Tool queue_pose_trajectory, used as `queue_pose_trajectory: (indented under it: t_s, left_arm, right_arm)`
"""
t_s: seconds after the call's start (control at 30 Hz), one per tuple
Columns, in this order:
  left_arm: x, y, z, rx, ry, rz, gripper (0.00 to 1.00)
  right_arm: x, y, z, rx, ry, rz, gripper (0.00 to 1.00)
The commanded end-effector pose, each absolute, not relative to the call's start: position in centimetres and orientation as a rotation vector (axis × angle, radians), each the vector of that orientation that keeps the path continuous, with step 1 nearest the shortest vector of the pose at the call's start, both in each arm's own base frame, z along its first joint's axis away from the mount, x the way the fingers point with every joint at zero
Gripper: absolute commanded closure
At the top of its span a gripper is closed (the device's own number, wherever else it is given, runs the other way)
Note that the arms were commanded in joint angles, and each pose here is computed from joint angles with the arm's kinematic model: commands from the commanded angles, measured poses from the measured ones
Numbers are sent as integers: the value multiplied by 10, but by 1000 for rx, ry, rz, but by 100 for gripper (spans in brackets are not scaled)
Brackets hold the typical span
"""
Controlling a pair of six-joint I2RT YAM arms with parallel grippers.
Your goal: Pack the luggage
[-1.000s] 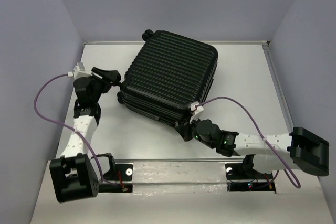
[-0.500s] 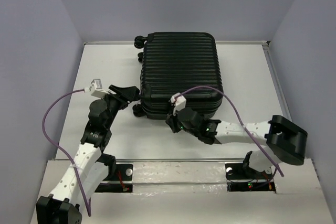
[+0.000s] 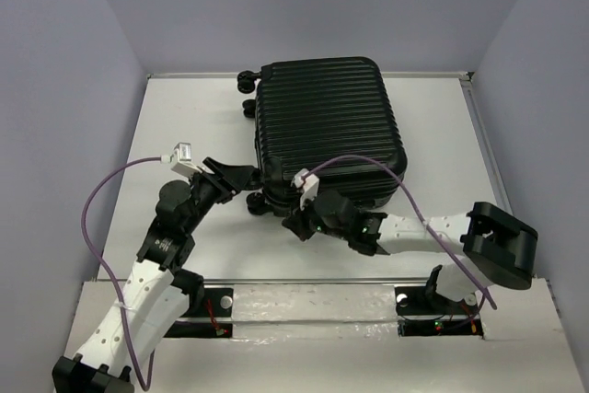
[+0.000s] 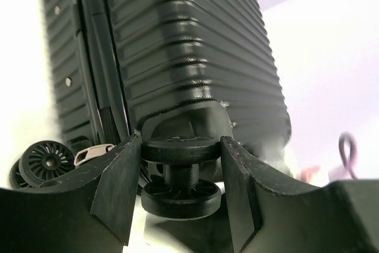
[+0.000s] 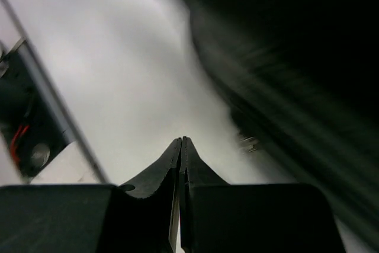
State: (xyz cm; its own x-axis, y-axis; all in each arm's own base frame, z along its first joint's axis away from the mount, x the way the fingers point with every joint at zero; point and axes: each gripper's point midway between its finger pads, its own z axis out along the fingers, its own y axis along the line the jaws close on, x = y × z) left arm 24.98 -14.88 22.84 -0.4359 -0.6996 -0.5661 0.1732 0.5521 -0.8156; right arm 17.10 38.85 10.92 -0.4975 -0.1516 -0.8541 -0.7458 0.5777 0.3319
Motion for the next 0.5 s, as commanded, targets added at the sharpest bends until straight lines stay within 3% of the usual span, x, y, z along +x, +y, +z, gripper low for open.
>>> queue_pose_trajectory:
  t_s: [0.0, 0.2, 0.33, 0.47]
  left_arm:
    - [228, -169, 239, -369, 1740, -1200, 94]
    - [229, -169, 240, -354, 1745, -1171, 94]
    - [230, -169, 242, -342, 1736, -1157, 94]
    - [229, -172, 241, -342, 1728, -1179, 94]
  right_arm:
    - [201, 384, 147, -707, 1850, 918, 93]
    - [191, 358, 168, -583, 1895, 951, 93]
    - [176, 324, 162, -450, 1962, 970, 52]
    - [185, 294, 141, -314, 2013, 852, 43]
